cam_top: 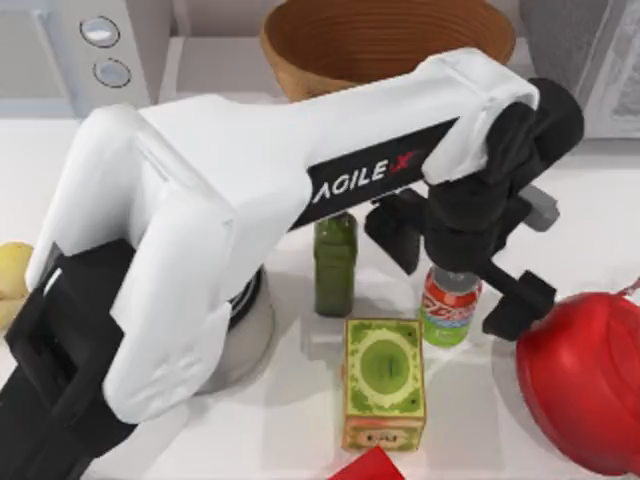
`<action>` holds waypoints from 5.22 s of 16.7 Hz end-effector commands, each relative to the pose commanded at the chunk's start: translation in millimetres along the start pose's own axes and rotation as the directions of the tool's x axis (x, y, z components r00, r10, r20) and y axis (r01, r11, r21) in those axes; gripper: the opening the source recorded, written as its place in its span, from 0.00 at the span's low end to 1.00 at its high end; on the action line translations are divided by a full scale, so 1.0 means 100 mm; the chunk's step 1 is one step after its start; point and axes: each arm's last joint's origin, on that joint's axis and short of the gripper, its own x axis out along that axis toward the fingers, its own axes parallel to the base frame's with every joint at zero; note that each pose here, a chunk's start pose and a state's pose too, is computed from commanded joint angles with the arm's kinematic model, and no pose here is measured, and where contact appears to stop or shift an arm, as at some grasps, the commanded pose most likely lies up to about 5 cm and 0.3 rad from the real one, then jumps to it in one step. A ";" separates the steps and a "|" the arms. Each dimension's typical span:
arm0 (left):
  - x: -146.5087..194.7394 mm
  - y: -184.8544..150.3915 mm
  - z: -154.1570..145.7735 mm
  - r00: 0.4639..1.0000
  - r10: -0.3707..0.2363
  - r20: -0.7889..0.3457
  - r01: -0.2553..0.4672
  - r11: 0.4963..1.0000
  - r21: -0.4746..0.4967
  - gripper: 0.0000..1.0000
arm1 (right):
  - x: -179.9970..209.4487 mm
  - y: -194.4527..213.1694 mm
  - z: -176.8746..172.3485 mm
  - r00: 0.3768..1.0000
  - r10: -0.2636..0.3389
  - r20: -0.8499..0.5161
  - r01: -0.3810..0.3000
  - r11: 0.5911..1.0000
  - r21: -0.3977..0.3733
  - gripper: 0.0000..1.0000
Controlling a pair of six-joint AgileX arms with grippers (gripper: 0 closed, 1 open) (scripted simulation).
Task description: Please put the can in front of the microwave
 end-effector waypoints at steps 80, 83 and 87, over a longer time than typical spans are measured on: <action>-0.72 4.50 -3.09 0.997 0.073 -0.027 -0.071 0.707 -0.704 0.38 | 0.00 0.00 0.00 1.000 0.000 0.000 0.000 1.000 0.000 1.00; -0.72 4.50 -3.09 0.997 0.073 -0.027 -0.071 0.707 -0.704 0.60 | 0.00 0.00 0.00 1.000 0.000 0.000 0.000 1.000 0.000 1.00; -0.72 4.50 -3.09 0.997 0.073 -0.027 -0.071 0.707 -0.704 0.90 | 0.00 0.00 0.00 1.000 0.000 0.000 0.000 1.000 0.000 1.00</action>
